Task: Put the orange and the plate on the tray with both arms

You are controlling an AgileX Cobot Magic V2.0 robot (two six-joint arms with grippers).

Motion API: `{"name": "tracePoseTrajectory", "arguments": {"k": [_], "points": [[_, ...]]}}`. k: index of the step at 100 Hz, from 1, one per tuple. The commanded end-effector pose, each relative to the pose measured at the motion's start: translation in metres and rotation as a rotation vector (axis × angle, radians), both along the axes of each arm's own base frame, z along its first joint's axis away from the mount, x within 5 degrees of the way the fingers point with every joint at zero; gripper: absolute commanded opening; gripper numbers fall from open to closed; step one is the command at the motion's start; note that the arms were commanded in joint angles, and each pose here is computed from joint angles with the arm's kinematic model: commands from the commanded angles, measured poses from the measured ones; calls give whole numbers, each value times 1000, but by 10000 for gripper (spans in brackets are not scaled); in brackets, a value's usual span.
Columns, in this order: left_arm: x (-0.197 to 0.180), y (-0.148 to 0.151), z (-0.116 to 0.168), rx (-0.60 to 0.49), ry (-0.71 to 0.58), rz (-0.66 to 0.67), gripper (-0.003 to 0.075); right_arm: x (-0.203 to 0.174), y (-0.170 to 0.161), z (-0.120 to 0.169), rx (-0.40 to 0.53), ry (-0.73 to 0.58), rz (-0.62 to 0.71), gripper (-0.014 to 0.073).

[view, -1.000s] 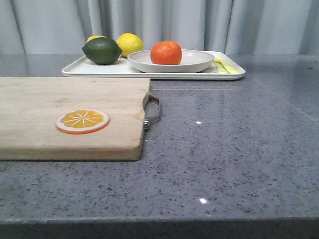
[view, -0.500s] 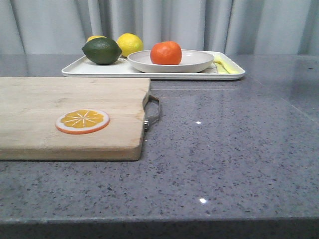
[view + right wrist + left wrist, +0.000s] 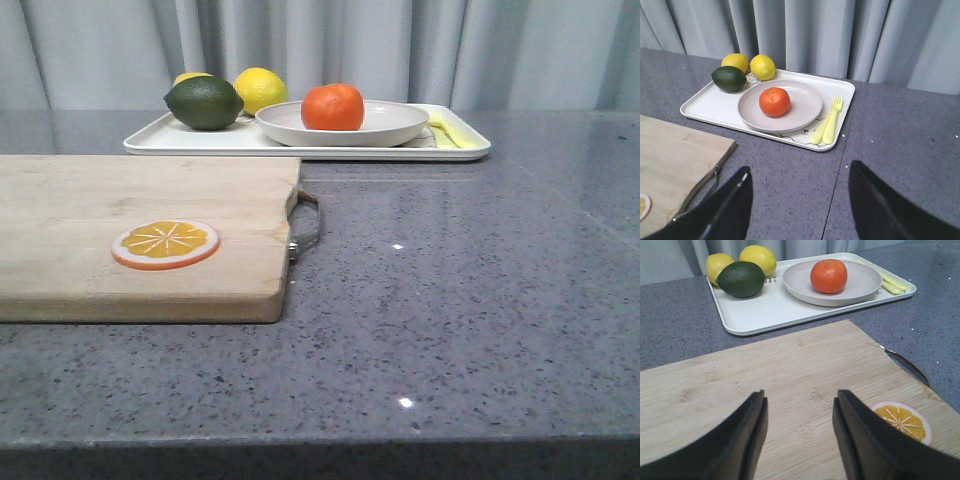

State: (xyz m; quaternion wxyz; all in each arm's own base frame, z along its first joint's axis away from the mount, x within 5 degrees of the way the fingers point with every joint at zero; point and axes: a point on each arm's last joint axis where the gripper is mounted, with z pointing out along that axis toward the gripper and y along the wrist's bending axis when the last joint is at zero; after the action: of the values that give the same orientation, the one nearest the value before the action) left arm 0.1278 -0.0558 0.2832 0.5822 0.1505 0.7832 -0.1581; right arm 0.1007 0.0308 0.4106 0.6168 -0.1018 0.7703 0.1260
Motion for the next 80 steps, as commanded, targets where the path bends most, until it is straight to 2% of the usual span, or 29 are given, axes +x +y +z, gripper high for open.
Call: {"name": "tracePoseTrajectory", "arguments": {"k": [1, 19, 42, 72, 80], "points": [[3, 3, 13, -37, -58, 48, 295, -12, -5, -8, -3, -126, -43, 435], [3, 3, 13, -37, -58, 48, 295, -24, -13, -56, -72, -173, -103, 435], [3, 3, 13, -37, -58, 48, 295, -23, -14, -96, -77, -135, -121, 435], [3, 3, 13, -37, -58, 48, 295, -21, -15, -99, -74, -146, -131, 433], [3, 3, 13, -37, -58, 48, 291, -21, -15, -99, -74, -150, -133, 406]]}}
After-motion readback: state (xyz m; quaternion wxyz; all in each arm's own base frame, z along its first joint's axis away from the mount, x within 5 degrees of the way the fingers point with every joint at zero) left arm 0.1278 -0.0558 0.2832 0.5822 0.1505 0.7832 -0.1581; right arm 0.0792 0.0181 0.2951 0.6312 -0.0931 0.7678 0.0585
